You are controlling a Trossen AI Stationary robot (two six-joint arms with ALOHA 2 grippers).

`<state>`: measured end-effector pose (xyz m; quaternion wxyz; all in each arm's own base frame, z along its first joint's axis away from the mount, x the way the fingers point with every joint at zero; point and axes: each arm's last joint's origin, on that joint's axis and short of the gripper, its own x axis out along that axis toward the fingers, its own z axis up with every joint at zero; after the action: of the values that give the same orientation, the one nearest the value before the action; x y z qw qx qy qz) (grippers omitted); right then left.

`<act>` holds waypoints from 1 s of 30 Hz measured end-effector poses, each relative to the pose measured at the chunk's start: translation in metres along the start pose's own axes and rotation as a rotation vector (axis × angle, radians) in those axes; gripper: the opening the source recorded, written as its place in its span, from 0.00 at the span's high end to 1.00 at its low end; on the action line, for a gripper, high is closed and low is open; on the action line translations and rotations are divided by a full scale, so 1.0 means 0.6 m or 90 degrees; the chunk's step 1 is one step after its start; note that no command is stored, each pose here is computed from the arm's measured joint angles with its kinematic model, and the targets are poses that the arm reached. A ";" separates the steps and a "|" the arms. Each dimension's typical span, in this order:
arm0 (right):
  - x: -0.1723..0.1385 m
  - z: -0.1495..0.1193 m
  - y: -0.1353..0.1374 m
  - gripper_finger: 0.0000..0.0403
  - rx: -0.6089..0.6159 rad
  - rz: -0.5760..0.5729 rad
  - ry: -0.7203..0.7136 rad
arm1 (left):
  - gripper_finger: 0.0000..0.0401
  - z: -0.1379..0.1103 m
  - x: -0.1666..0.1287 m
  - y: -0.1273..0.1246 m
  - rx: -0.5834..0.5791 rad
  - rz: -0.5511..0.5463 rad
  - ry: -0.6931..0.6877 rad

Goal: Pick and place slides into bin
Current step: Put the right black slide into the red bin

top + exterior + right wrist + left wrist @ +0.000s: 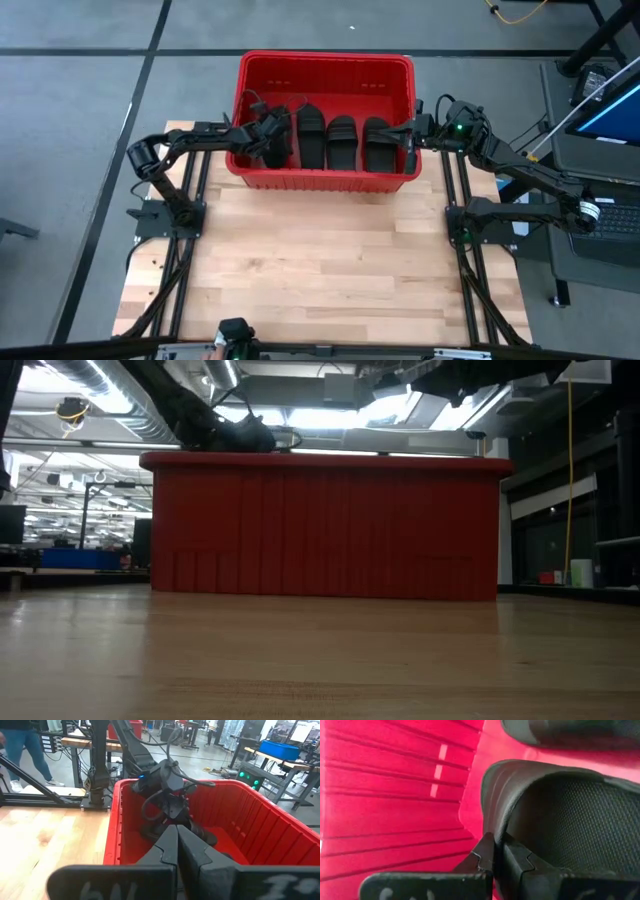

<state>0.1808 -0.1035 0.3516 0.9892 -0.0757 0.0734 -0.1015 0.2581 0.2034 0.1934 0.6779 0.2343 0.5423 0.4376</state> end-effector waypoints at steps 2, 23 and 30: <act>0.000 0.000 0.000 0.99 0.000 0.000 0.001 | 0.99 -0.003 0.007 -0.001 0.006 -0.001 0.010; 0.000 -0.001 0.000 0.99 0.001 0.001 0.002 | 0.99 -0.002 0.038 -0.012 0.024 -0.012 0.002; 0.000 -0.001 0.000 0.99 0.003 0.001 0.005 | 0.99 -0.005 0.043 -0.009 0.019 -0.030 -0.007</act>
<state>0.1808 -0.1034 0.3508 0.9892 -0.0733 0.0771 -0.1011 0.2581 0.2221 0.1743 0.6873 0.2339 0.5503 0.4124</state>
